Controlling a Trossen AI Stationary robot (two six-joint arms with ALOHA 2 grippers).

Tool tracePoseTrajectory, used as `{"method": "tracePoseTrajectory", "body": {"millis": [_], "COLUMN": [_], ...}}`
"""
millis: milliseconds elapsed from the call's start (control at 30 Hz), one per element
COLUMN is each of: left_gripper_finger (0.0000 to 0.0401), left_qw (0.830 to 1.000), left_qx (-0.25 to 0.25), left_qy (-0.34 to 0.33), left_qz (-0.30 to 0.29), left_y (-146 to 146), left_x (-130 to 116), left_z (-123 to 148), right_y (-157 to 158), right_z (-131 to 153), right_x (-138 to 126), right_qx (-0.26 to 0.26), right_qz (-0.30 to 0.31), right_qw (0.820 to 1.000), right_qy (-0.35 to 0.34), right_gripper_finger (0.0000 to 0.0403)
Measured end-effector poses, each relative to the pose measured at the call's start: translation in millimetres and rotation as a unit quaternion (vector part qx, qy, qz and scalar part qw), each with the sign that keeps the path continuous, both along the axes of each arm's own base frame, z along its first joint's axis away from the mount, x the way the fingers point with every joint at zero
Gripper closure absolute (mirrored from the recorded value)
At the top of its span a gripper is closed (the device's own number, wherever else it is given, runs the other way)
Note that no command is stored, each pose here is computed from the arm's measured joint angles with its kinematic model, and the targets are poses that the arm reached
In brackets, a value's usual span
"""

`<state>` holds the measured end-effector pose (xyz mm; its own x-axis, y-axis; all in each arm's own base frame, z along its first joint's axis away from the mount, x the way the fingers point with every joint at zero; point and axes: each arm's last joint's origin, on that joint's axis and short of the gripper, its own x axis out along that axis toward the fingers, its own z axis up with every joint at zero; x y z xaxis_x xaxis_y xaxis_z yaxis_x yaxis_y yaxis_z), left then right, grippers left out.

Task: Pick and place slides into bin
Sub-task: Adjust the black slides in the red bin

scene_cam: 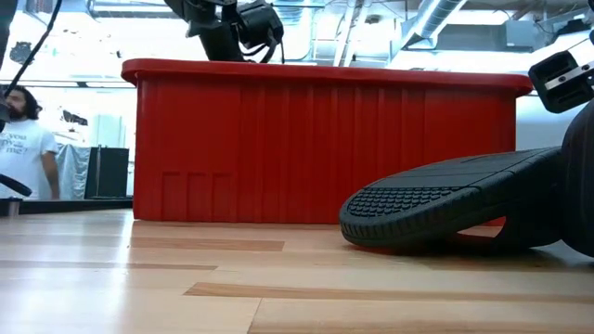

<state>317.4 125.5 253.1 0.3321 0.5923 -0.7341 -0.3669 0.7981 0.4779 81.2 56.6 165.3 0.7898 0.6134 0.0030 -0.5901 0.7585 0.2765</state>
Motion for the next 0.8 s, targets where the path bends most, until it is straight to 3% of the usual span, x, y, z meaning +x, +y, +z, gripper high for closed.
{"method": "tracePoseTrajectory", "body": {"millis": [800], "left_gripper_finger": [0.0230], "left_qw": [0.994], "left_qx": [0.041], "left_qy": [0.089], "left_qz": [-0.046], "left_y": [16], "left_x": [11], "left_z": [-28], "right_y": [0], "right_z": [0], "right_x": [0], "right_qx": [0.000], "right_qz": [0.000], "right_qw": [1.000], "right_qy": [0.000], "right_gripper_finger": [0.0403]}}
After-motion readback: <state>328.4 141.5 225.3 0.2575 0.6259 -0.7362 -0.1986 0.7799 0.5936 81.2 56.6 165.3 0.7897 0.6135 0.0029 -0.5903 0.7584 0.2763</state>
